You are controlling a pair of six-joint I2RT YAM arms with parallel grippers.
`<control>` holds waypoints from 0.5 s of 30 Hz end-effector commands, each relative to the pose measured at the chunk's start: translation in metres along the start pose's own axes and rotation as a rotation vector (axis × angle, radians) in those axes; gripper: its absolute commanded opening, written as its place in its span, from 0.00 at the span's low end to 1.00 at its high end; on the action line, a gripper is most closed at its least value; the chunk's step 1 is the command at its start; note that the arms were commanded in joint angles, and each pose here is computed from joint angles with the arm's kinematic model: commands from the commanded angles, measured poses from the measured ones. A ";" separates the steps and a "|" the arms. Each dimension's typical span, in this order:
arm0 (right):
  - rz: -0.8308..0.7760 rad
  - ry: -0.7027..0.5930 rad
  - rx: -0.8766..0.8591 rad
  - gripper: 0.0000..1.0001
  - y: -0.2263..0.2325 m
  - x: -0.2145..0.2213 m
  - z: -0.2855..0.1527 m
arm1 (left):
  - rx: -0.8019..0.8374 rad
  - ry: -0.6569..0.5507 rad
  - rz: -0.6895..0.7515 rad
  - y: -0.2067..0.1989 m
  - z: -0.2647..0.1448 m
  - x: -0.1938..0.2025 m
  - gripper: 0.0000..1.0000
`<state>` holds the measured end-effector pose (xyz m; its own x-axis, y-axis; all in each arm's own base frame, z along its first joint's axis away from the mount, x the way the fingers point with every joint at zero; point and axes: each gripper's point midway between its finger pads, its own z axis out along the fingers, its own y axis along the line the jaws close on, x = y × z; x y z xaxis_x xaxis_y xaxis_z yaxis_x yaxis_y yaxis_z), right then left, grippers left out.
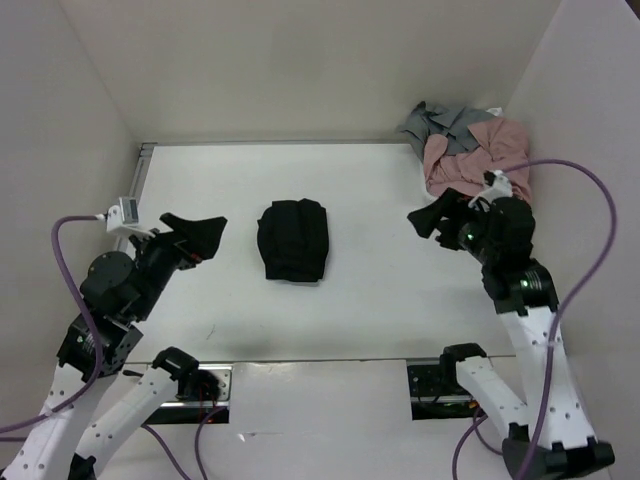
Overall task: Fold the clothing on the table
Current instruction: Fold the skirt
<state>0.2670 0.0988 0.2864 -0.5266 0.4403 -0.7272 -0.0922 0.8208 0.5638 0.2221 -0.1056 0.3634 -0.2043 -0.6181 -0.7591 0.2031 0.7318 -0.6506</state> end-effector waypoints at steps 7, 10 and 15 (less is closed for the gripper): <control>0.043 -0.406 0.201 1.00 -0.034 -0.036 -0.088 | -0.228 0.016 0.005 0.067 -0.030 0.028 1.00; 0.058 -0.453 0.186 1.00 -0.032 -0.036 -0.101 | -0.214 0.001 0.000 0.067 -0.035 0.026 1.00; 0.061 -0.465 0.203 1.00 -0.036 -0.036 -0.102 | -0.196 -0.020 0.003 0.064 -0.041 0.022 1.00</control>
<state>0.2013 0.0261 0.3418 -0.0947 0.5592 -0.8236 0.0532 0.8290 0.5567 0.1930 -0.0650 0.2984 -0.2212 -0.5980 -0.7704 0.0135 0.7880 -0.6156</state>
